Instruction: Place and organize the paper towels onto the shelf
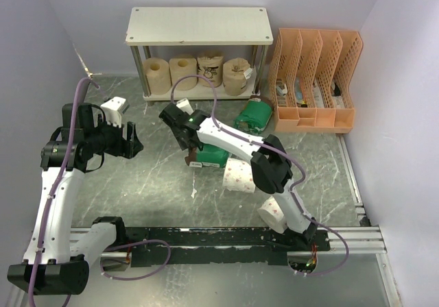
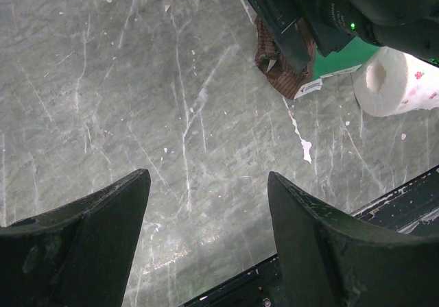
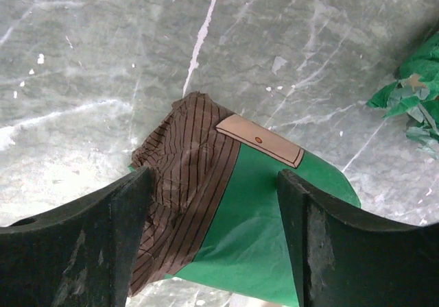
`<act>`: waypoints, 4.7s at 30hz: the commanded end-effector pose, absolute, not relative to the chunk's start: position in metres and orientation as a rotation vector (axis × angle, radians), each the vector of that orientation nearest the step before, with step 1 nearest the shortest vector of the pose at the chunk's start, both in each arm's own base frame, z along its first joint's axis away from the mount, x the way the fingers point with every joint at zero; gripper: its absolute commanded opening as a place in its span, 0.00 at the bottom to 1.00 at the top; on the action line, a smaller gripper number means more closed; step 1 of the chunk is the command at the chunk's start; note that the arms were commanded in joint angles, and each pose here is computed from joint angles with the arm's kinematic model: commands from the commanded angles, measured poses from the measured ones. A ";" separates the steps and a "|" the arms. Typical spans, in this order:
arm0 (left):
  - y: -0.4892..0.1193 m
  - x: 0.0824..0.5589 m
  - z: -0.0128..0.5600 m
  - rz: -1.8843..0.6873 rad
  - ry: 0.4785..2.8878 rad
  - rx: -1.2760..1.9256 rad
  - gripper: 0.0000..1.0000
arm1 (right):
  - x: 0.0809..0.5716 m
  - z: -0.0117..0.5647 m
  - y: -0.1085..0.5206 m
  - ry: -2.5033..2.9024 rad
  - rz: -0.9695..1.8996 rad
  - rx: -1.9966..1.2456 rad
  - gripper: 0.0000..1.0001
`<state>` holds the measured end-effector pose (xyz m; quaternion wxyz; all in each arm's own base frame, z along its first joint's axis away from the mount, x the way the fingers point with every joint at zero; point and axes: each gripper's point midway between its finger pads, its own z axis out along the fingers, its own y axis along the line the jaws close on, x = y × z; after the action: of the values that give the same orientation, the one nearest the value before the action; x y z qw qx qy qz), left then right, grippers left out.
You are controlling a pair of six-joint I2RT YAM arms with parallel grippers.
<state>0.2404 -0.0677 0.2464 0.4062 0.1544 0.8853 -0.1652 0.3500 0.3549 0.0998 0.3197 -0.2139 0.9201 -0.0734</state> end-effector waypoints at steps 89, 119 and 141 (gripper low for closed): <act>-0.060 0.247 0.246 -0.385 2.232 0.348 0.80 | 0.570 0.532 0.162 1.177 1.572 0.325 0.00; -0.060 0.248 0.244 -0.393 2.237 0.349 0.80 | 0.564 0.576 0.091 1.058 1.165 0.453 1.00; -0.061 0.249 0.242 -0.402 2.239 0.357 0.80 | 0.368 0.192 0.111 1.961 0.006 -0.288 0.99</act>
<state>0.2454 -0.0608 0.2405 0.3992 0.1419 0.8923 -0.1560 0.3748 0.1372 0.2114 0.5542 -0.0683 0.8250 0.0873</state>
